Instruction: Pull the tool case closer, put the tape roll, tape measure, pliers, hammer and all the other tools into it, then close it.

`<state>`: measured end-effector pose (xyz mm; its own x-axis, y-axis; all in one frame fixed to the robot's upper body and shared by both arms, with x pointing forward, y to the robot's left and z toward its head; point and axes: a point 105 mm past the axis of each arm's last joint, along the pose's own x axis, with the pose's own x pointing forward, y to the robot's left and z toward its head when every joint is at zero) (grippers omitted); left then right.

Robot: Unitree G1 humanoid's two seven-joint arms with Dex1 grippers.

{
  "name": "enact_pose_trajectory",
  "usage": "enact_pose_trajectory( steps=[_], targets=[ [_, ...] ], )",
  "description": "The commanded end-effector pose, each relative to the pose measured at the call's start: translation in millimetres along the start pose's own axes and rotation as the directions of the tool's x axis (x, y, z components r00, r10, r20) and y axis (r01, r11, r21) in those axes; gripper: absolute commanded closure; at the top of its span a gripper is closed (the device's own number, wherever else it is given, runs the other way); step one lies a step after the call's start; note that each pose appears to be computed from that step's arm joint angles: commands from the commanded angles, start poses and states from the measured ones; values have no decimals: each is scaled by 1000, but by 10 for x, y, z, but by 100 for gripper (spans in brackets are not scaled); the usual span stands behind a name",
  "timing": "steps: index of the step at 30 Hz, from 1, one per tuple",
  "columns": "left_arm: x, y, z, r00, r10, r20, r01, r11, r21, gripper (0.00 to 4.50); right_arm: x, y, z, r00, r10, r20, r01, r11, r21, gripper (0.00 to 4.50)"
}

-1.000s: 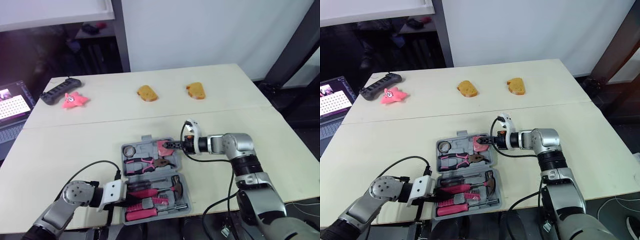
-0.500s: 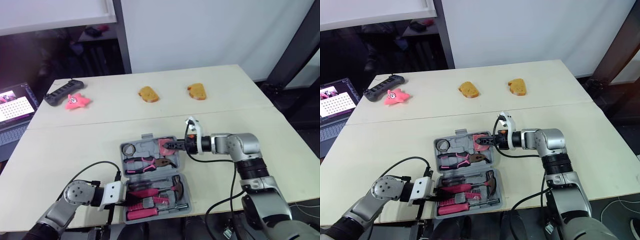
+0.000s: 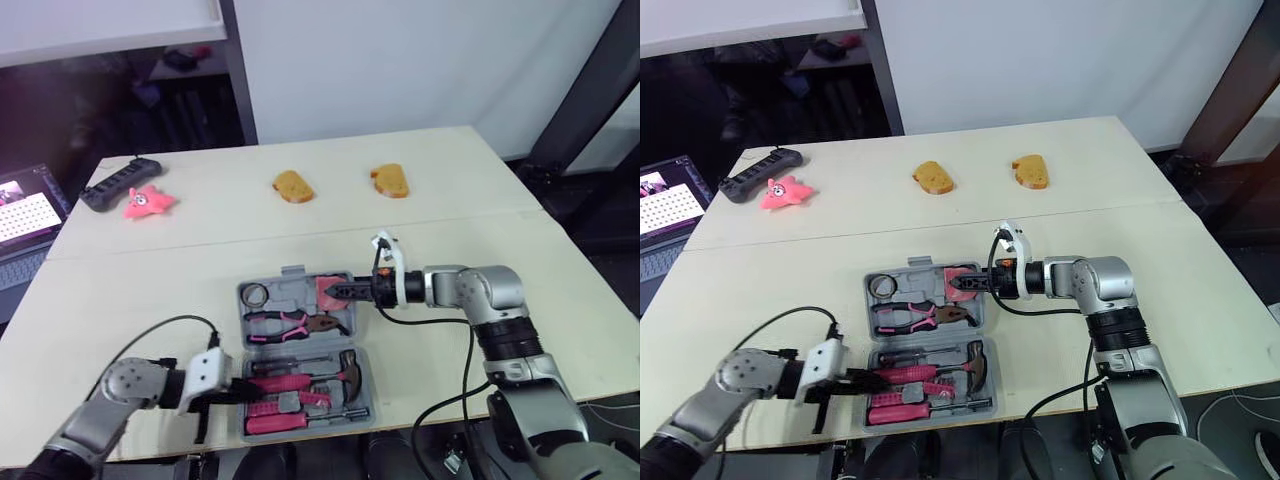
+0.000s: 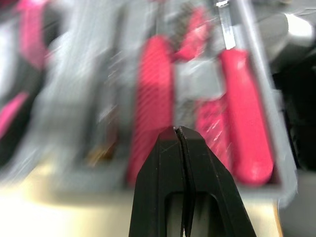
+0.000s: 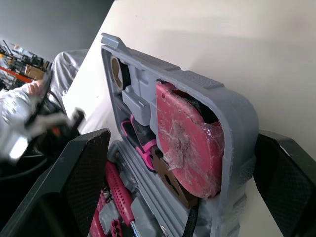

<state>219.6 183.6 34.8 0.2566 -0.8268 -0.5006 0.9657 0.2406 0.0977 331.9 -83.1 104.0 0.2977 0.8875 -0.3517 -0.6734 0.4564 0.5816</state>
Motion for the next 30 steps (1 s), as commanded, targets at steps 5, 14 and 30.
enact_pose_trajectory(
  steps=[5, 14, 30],
  targets=[
    [-378, 44, 227, 989, 62, 133, -36, 981, -189, 450, -18, 203, 42, 997, 82, -4, -83, 993, -86, 7],
    [-880, -32, 98, 997, 48, 64, -29, 962, -270, 450, -457, 988, -255, 969, 209, -133, -242, 915, -324, 7],
    [-841, -83, 343, 989, 69, 131, -44, 982, -182, 450, -1381, 1041, -645, 996, -86, -18, 63, 843, -534, 7]
  ],
)
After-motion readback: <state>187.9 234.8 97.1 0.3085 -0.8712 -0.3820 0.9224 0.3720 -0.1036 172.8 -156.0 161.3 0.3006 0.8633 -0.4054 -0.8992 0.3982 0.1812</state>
